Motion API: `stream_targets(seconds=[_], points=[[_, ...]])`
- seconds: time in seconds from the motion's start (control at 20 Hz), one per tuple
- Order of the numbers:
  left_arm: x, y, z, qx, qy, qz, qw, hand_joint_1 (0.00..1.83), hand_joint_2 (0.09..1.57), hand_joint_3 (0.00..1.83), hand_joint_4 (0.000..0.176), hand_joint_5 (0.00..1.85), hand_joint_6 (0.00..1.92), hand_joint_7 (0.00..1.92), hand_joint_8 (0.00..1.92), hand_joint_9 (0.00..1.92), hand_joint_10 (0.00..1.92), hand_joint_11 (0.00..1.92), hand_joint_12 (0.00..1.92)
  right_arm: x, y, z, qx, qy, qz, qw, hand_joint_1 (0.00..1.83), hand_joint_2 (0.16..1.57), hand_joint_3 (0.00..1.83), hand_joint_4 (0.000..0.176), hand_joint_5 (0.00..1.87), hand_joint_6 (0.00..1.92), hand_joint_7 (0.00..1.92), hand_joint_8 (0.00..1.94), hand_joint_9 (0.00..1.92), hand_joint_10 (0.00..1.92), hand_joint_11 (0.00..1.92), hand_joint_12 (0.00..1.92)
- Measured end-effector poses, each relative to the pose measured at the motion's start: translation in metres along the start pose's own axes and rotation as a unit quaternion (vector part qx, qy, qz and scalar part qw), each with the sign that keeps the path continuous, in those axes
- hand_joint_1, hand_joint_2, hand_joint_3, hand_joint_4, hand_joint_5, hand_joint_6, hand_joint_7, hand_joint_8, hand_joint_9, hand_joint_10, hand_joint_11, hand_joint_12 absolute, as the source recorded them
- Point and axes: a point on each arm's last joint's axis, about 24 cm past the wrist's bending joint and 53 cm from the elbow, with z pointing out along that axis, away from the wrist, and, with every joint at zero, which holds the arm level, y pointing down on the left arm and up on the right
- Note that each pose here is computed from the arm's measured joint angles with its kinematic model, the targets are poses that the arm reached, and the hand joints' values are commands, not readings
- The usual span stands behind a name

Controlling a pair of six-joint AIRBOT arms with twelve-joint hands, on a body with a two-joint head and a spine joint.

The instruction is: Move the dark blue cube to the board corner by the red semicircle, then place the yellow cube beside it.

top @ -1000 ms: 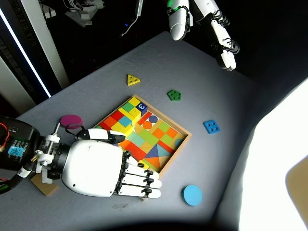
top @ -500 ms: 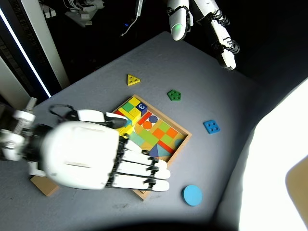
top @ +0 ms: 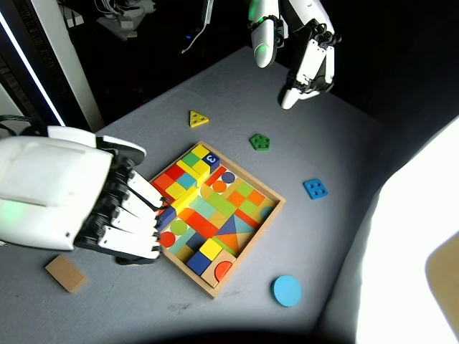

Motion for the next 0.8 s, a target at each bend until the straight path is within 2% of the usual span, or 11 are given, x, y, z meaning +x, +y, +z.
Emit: stream_targets(seconds=[0.25, 0.35, 0.5, 0.65, 0.8], points=[[0.0, 0.0, 0.0, 0.0, 0.0, 0.001, 1.0, 0.13, 1.37, 0.0, 0.0, 0.8, 1.09, 0.97, 1.26, 0.93, 1.49, 0.7, 1.76, 0.005, 0.0092, 0.0012, -0.013, 0.005, -0.021, 0.9997, 0.0, 1.21, 0.0, 0.0, 0.84, 1.54, 1.06, 1.56, 0.97, 1.92, 0.73, 1.92], [0.0, 0.0, 0.0, 0.0, 0.0, 0.001, 1.0, 0.13, 1.37, 0.0, 0.0, 0.75, 1.18, 0.94, 1.29, 0.9, 1.49, 0.68, 1.74, 0.0045, 0.0092, 0.0013, -0.013, 0.004, -0.025, 0.9996, 0.0, 1.22, 0.0, 0.0, 0.83, 1.56, 1.05, 1.59, 0.96, 1.92, 0.7, 1.92], [-0.0018, 0.001, 0.0002, -0.001, -0.001, 0.001, 1.0, 0.14, 1.36, 0.0, 0.0, 0.73, 1.17, 0.94, 1.26, 0.9, 1.46, 0.66, 1.71, 0.0044, 0.0068, 0.0013, -0.011, 0.002, -0.026, 0.9996, 0.0, 1.22, 0.0, 0.0, 0.82, 1.56, 1.03, 1.61, 0.95, 1.92, 0.71, 1.92], [-0.0051, 0.0025, 0.0004, -0.003, -0.006, 0.001, 1.0, 0.09, 1.38, 0.0, 0.0, 0.7, 1.23, 0.92, 1.3, 0.88, 1.52, 0.66, 1.77, 0.0042, 0.0054, 0.0028, -0.01, 0.002, -0.026, 0.9996, 0.0, 1.22, 0.0, 0.0, 0.81, 1.56, 1.03, 1.63, 0.96, 1.92, 0.73, 1.92], [-0.0048, 0.0024, 0.0004, -0.002, -0.005, 0.001, 1.0, 0.12, 1.37, 0.0, 0.0, 0.71, 1.19, 0.92, 1.25, 0.89, 1.49, 0.66, 1.75, 0.008, 0.0022, 0.0037, -0.009, 0.006, -0.016, 0.9998, 0.01, 1.22, 0.0, 0.0, 0.79, 1.52, 1.0, 1.63, 0.92, 1.92, 0.69, 1.92]])
